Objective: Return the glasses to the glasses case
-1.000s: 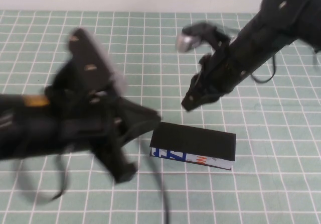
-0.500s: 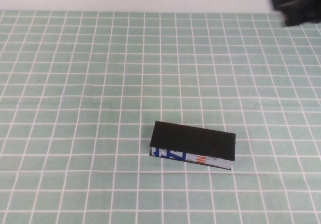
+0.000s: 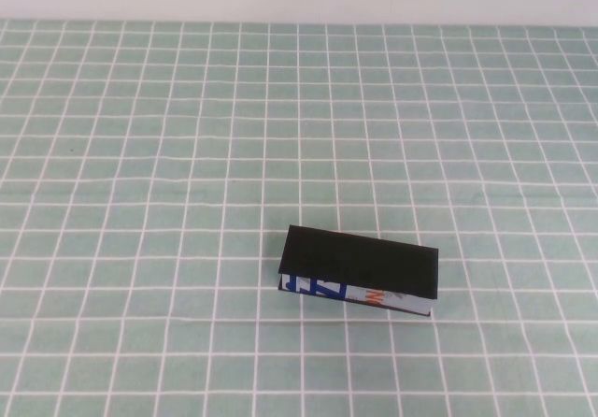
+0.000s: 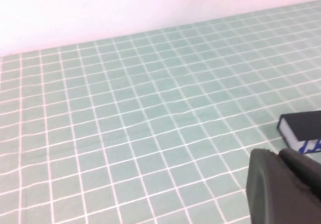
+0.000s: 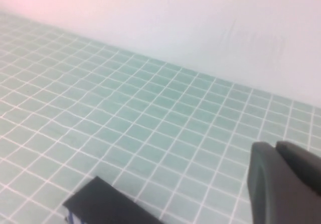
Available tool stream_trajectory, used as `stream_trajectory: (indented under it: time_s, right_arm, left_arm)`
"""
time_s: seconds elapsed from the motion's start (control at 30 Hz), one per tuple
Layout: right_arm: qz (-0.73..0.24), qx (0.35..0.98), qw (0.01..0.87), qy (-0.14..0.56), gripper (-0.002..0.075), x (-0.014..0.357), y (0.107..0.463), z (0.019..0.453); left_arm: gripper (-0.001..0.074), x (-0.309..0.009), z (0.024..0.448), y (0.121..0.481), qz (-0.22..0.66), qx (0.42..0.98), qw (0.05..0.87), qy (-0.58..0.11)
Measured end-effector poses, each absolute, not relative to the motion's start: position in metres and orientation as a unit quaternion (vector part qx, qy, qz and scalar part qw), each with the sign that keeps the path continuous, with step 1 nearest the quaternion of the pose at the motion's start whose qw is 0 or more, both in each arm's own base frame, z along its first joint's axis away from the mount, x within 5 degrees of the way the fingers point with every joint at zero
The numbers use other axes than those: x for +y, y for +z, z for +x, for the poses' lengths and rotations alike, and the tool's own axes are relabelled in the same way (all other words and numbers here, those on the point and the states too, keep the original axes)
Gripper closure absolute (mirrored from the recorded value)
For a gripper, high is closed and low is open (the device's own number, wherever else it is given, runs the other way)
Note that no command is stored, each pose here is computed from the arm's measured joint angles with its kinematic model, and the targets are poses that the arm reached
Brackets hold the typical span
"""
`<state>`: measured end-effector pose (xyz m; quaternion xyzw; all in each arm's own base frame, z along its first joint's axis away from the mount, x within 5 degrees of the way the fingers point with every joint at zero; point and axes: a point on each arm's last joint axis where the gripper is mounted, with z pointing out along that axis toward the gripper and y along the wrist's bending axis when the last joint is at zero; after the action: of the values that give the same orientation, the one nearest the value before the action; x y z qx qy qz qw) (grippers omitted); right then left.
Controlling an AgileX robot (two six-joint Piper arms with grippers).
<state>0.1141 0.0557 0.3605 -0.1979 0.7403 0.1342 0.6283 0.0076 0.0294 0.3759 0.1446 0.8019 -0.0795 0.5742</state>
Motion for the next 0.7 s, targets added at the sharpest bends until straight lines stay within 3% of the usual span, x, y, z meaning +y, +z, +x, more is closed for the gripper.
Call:
stream_trajectory:
  time_s: [0.3,0.7]
  right_arm:
    - [-0.191,0.762,0.605,0.134,0.0737,0.040,0.268,0.081]
    - [-0.191,0.768,0.596,0.135,0.0737,0.039,0.255,0.077]
  left_arm:
    - [0.0737,0.017,0.024,0.343,0.164,0.823,0.541,-0.055]
    - [0.0737,0.016,0.026,0.336,0.167,0.829,0.531,-0.050]
